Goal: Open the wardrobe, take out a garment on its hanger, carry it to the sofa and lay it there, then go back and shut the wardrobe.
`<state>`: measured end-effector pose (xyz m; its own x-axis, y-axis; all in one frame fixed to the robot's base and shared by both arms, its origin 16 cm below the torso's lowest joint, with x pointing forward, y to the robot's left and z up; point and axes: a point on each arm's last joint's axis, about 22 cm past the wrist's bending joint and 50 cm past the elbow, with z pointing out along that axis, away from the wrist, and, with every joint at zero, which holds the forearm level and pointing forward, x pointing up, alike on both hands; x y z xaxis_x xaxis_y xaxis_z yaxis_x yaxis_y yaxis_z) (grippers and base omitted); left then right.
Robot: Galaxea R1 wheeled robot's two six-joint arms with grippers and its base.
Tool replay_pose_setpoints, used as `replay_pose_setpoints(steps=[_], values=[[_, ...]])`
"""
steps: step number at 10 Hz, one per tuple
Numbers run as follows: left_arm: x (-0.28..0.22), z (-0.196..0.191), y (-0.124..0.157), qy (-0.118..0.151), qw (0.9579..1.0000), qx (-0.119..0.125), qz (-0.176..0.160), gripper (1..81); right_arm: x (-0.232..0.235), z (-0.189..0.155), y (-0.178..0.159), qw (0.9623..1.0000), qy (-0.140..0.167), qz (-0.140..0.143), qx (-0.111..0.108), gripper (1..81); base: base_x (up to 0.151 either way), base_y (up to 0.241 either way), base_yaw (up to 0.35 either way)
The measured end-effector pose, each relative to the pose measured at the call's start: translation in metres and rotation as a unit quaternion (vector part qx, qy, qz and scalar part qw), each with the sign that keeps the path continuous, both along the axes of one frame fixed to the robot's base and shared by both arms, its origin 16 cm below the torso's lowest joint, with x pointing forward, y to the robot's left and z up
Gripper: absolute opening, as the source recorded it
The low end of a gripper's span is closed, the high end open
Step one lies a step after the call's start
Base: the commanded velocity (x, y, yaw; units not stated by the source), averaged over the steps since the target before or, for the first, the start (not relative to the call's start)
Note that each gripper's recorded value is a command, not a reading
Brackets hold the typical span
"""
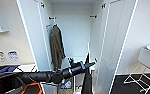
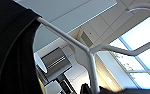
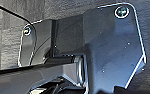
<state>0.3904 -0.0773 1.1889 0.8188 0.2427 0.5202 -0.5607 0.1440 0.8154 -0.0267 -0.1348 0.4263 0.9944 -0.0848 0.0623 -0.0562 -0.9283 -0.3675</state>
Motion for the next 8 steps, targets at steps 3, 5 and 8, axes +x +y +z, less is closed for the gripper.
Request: replay_pose_setpoints(steps=[3,5,8], values=[[-0.006,-0.029,0.003,-0.008,0.9994,0.034,-0.005,1.0,0.0,0.0,0.0,1.0,0.0,0.0,0.0,81.1,0.0,0.0,0.0],[-0.009,-0.051,0.007,0.008,0.999,0.045,-0.003,1.0,0.0,0.0,0.0,1.0,0.0,0.0,0.0,81.1,0.0,0.0,0.0],[-0.013,-0.051,0.009,0.011,0.9989,0.045,-0.007,1.0,0.0,0.0,0.0,1.0,0.0,0.0,0.0,81.1,0.0,0.0,0.0]])
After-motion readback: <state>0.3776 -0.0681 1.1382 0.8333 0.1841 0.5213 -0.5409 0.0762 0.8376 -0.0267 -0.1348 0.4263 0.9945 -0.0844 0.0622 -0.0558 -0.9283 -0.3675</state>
